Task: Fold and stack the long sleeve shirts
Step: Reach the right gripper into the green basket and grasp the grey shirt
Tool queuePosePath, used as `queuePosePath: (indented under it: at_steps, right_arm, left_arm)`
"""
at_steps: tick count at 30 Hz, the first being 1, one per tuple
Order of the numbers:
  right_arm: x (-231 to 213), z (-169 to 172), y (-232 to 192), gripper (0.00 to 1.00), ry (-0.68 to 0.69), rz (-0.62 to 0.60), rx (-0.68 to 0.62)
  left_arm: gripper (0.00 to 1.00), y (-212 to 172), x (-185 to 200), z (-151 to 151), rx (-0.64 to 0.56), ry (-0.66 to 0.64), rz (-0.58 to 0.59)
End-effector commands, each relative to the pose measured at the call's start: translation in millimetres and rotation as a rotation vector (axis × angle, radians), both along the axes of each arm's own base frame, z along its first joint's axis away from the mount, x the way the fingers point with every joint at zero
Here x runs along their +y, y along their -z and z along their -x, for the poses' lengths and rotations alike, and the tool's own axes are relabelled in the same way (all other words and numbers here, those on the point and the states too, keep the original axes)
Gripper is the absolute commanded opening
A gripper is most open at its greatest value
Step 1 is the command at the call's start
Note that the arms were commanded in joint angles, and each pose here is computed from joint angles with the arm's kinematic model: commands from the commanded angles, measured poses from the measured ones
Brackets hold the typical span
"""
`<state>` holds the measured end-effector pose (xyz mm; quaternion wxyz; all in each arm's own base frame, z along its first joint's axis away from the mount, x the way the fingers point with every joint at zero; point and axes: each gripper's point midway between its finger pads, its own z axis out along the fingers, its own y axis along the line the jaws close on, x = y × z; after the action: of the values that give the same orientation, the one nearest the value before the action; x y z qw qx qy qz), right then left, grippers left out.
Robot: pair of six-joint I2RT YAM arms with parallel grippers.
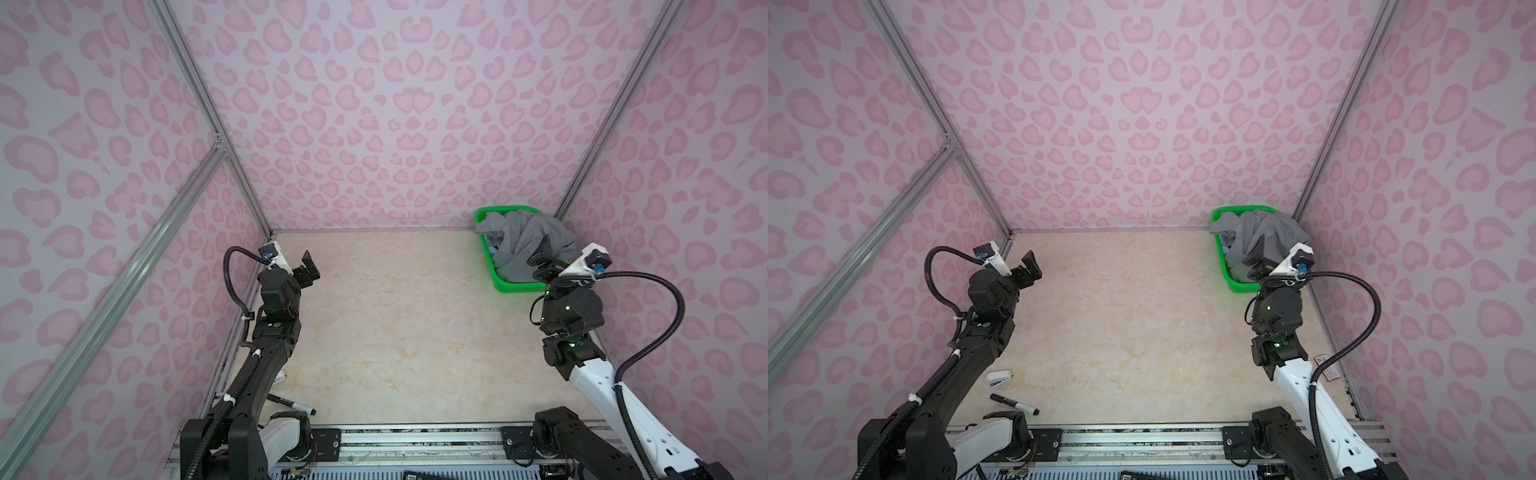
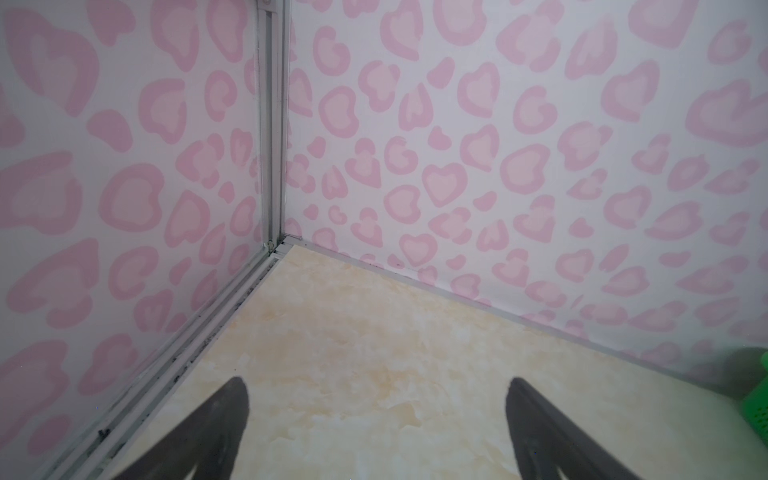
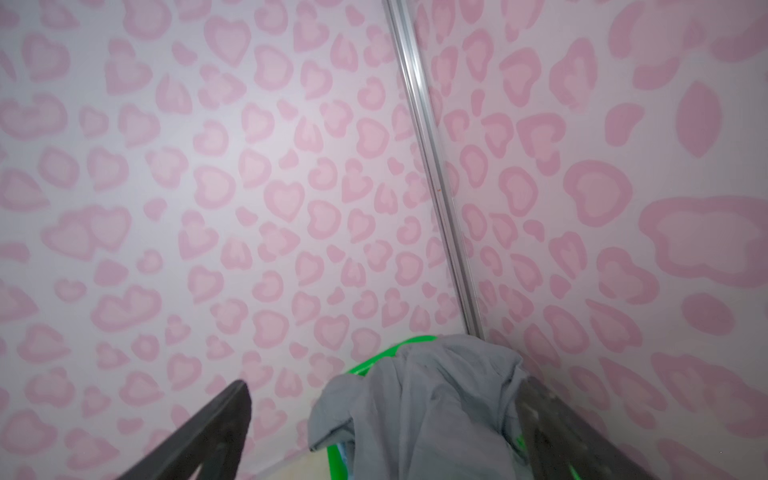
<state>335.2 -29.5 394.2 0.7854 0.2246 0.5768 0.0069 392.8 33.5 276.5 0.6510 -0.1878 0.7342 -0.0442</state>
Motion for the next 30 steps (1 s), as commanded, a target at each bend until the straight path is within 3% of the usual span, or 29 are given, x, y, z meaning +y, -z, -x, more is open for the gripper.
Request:
queuePosePath:
  at_steps: [1,4,7,10,21,28,30]
  right_arm:
    - [21.1,-30.9,32.6,1.0,-0.132,-0.011,0.27]
    - [21.3,-52.0,51.3,1.0,-0.09,0.018,0.429]
    - [25.0,-76.3,71.9,1.0,-0.085,0.042,0.565]
    - [14.7,-101.2,95.7,0.96,-0.034,0.023,0.713]
    - [-2.4,-197.6,165.4,0.92,0.027,0.002,0.954]
    - [-0.8,-225.4,214.5,0.7,-0.044,-0.054,1.049]
    - [5.6,-231.9,223.5,0.52,-0.127,-0.088,1.063]
  left_arm:
    - [0.97,6.3,14.5,16.0,0.056,-0.117,0.372]
    - [0.97,-14.5,-10.6,8.4,0.033,0.108,0.416]
    - [0.97,-6.9,-29.0,3.0,0.119,0.196,0.464]
    - [0.97,10.2,-32.3,8.3,0.221,0.185,0.466]
    - [0.97,52.1,-51.3,61.0,0.449,0.183,0.294]
    - [0.97,50.7,-52.4,78.8,0.407,0.188,0.265]
    - [0.97,47.1,-54.6,78.4,0.4,0.202,0.265]
